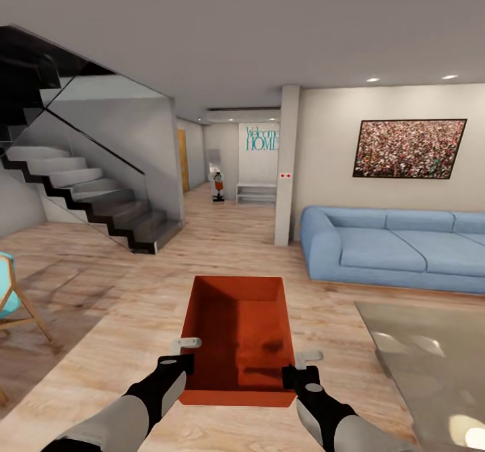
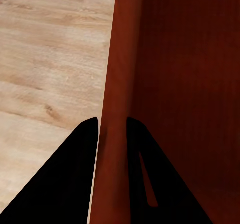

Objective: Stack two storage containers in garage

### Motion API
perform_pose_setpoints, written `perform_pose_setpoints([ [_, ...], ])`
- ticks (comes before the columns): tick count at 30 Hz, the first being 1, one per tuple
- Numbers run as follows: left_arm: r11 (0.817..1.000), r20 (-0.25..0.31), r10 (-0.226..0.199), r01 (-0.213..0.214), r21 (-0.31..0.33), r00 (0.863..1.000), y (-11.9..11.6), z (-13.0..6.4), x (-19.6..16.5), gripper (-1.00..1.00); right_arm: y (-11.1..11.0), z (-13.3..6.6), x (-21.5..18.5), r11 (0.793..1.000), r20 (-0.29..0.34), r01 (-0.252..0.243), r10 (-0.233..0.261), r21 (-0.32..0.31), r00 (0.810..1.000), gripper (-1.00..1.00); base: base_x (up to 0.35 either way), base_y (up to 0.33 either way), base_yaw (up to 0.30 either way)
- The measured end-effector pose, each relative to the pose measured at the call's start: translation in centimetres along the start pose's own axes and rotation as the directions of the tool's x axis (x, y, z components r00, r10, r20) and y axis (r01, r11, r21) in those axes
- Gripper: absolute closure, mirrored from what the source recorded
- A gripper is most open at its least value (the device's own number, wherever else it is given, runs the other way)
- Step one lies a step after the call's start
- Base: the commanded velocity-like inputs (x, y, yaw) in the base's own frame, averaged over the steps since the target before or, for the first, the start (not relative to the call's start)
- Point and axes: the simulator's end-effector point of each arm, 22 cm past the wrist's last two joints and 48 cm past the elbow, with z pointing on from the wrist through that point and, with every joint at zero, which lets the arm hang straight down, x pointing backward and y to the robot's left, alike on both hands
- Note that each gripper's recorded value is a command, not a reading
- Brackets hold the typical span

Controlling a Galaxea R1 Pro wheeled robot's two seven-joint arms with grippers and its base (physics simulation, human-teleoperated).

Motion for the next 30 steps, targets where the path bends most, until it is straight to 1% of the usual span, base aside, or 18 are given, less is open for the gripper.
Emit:
perform_pose_setpoints([
  [27,1.000,-0.003,0.000,0.000,-0.001,1.000,-0.02,0.00,0.12,1.00,0.00,-0.01,0.20,1.000,-0.003,-0.003,0.003,-0.001,1.000,1.00,0.321,0.000,0.000],
  [30,1.000,-0.004,-0.001,0.001,-0.002,1.000,0.01,0.00,0.20,1.00,0.03,-0.02,0.28,1.000,-0.004,-0.003,0.003,-0.002,1.000,1.00,0.321,0.000,0.074],
])
